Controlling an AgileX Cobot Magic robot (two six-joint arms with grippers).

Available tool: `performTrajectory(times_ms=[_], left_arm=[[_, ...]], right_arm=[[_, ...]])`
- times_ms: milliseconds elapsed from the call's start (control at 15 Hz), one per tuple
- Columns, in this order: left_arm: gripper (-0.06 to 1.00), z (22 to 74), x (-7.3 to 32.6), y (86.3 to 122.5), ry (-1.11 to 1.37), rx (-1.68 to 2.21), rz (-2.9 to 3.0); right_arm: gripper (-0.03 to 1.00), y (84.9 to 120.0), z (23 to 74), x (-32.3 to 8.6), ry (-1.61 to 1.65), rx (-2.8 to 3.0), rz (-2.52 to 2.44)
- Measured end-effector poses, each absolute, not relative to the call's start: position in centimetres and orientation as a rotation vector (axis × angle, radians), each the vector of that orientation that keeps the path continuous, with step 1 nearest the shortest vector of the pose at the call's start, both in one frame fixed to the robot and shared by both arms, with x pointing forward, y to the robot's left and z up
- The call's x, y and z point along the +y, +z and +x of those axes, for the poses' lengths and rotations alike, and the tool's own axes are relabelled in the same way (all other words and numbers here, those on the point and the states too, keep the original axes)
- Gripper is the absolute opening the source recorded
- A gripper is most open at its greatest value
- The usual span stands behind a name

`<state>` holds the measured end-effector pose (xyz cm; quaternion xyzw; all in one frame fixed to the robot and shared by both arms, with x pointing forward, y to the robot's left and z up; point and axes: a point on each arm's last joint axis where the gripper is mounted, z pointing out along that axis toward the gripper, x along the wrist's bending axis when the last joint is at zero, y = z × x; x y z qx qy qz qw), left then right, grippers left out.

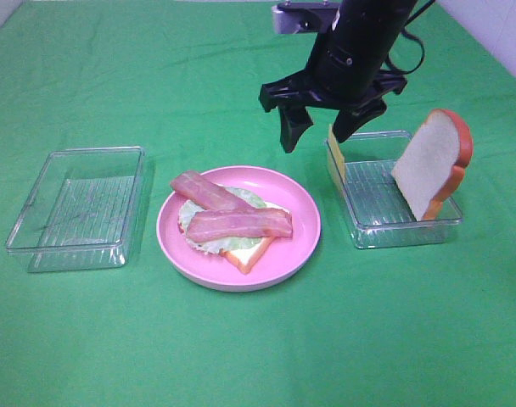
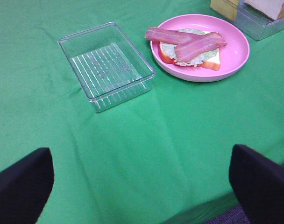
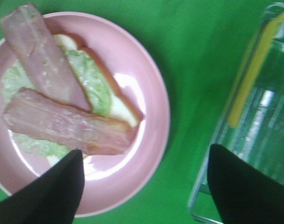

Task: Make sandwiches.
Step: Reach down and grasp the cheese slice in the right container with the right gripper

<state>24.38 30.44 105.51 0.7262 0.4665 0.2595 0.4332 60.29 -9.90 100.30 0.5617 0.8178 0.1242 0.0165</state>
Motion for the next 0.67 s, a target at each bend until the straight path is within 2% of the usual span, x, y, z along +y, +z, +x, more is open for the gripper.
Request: performTrajectory(times_ms=[267, 667], left_arm=[[0.96, 24.4, 30.4, 105.5, 0.647, 1.162, 1.809], [0.96, 24.4, 30.4, 105.5, 0.647, 1.162, 1.809]], right_arm=[[0.7, 103.4, 61.7, -10.4, 0.329, 2.465, 1.655], [0.7, 100.0, 65.3, -12.0, 0.265, 2.407, 1.782]])
